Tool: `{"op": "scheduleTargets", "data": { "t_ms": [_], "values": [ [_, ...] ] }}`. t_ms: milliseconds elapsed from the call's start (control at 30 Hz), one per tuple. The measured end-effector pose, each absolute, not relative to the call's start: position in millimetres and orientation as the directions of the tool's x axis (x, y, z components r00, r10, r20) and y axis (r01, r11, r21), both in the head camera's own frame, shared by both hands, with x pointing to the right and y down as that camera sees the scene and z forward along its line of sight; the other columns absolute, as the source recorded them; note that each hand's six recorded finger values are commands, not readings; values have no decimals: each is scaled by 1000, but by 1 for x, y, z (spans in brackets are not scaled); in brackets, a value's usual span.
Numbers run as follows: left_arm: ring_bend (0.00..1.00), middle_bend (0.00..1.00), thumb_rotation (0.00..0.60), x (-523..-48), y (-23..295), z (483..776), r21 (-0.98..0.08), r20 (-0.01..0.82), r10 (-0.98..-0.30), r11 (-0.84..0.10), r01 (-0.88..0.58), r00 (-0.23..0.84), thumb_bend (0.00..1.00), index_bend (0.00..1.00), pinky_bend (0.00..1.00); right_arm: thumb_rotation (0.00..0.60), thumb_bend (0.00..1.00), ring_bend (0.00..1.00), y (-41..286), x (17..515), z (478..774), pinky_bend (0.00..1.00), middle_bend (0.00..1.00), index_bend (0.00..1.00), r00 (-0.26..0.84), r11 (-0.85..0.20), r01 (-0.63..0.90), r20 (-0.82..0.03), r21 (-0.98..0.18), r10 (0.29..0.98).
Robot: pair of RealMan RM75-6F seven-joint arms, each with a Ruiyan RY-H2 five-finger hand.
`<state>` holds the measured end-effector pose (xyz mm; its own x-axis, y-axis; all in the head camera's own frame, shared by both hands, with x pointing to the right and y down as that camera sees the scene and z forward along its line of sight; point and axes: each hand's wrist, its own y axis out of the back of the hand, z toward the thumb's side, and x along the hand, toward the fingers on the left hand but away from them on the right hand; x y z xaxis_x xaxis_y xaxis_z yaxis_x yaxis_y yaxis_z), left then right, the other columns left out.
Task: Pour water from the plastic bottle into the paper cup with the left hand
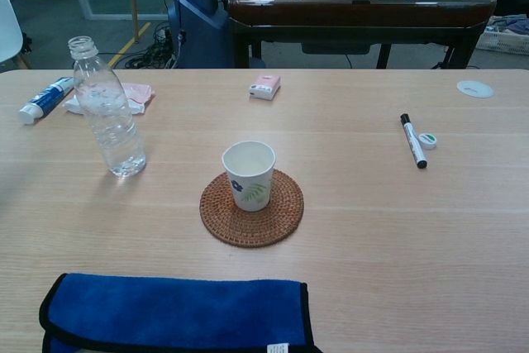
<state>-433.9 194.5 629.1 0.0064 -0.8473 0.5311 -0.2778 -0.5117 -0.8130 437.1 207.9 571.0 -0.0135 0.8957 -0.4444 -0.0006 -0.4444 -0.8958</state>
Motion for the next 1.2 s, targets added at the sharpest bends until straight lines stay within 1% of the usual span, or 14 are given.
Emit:
{"op": "scheduleTargets", "data": {
  "t_ms": [133,267,400,767,967,1200],
  "values": [
    [51,46,600,-428,188,640,-793,550,-835,-520,-316,-6,24,79,186,600,579,503,207,438,569,541,547,355,-15,-442,6,-442,-897,897],
    [27,14,600,-423,182,654,-748,602,-798,-553,-367,-24,24,74,171,600,579,503,206,439,569,541,547,359,-18,-445,10,-445,-896,896],
    [21,3,600,-415,171,666,-708,636,-771,-569,-418,-27,24,73,167,600,579,503,206,440,569,541,547,367,-20,-448,12,-448,-894,894],
    [21,2,600,-400,149,690,-691,639,-768,-559,-459,-27,24,75,163,600,578,502,206,444,569,542,547,392,-38,-459,17,-459,-888,887],
    [21,2,600,-394,143,700,-680,631,-776,-551,-483,-3,24,81,163,600,579,502,206,445,568,541,547,394,-39,-460,19,-460,-888,887],
    [21,2,600,-380,138,713,-620,644,-765,-539,-570,23,24,86,162,600,579,503,205,446,568,541,547,397,-45,-459,22,-459,-888,887]
  ]
}}
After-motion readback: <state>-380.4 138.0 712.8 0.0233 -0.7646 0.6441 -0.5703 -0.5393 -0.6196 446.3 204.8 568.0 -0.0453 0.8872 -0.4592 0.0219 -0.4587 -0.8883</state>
